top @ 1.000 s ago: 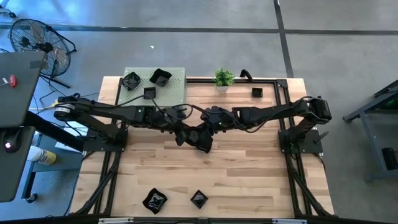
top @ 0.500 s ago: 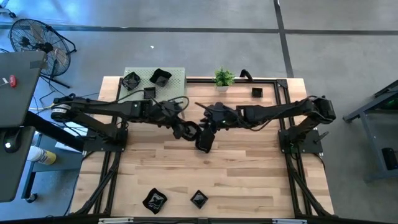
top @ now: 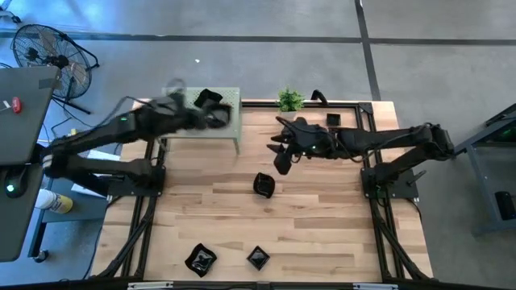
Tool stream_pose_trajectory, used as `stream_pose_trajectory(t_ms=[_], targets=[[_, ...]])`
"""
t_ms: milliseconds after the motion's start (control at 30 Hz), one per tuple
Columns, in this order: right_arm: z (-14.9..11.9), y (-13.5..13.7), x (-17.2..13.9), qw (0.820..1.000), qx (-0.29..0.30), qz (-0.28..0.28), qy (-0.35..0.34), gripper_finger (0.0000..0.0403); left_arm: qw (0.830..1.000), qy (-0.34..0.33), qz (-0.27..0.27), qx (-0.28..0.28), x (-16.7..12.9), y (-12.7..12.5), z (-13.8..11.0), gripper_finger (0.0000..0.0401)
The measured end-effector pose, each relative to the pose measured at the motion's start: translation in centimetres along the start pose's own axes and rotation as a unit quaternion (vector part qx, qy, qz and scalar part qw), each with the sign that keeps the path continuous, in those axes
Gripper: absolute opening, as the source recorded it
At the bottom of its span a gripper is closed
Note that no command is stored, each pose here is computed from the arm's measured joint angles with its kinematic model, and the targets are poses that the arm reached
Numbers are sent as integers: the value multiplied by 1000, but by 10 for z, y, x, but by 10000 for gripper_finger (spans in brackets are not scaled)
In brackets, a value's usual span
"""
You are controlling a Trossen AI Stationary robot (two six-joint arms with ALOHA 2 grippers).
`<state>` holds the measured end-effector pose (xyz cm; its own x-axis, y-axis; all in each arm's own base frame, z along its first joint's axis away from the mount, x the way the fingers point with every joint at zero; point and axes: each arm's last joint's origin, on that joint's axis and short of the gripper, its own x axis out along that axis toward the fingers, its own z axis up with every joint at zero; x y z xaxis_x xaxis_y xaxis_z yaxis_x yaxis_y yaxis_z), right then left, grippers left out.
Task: Pick & Place Mini shaped plates
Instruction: Stack the black leaf-shaped plate on top of the stacked black leaf-shaped plate on the shelf
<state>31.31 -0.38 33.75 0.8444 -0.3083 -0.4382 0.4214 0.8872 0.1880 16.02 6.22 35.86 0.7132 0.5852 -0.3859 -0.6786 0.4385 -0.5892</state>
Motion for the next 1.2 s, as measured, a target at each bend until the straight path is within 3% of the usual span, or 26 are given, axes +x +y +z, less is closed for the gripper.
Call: stream_pose_trajectory(t_ms=[233, 367, 600, 933, 1200], targets=[[0, 0, 0, 1000, -19, 2, 1, 109, 981, -128, 127, -75, -58, 47, 19, 0], [0, 0, 0, 999, -32, 1, 1, 99, 967, -148, 187, -90, -72, 64, 18, 0], [2, -1, 1, 999, -42, 10, -5, 88, 951, -148, 250, -108, -47, 92, 4, 0], [4, 1, 1, 999, -27, 15, -15, 87, 929, -181, 290, -145, -30, 126, 3, 0], [4, 1, 1, 999, -25, 15, -15, 87, 927, -194, 266, -182, -18, 149, 3, 0]])
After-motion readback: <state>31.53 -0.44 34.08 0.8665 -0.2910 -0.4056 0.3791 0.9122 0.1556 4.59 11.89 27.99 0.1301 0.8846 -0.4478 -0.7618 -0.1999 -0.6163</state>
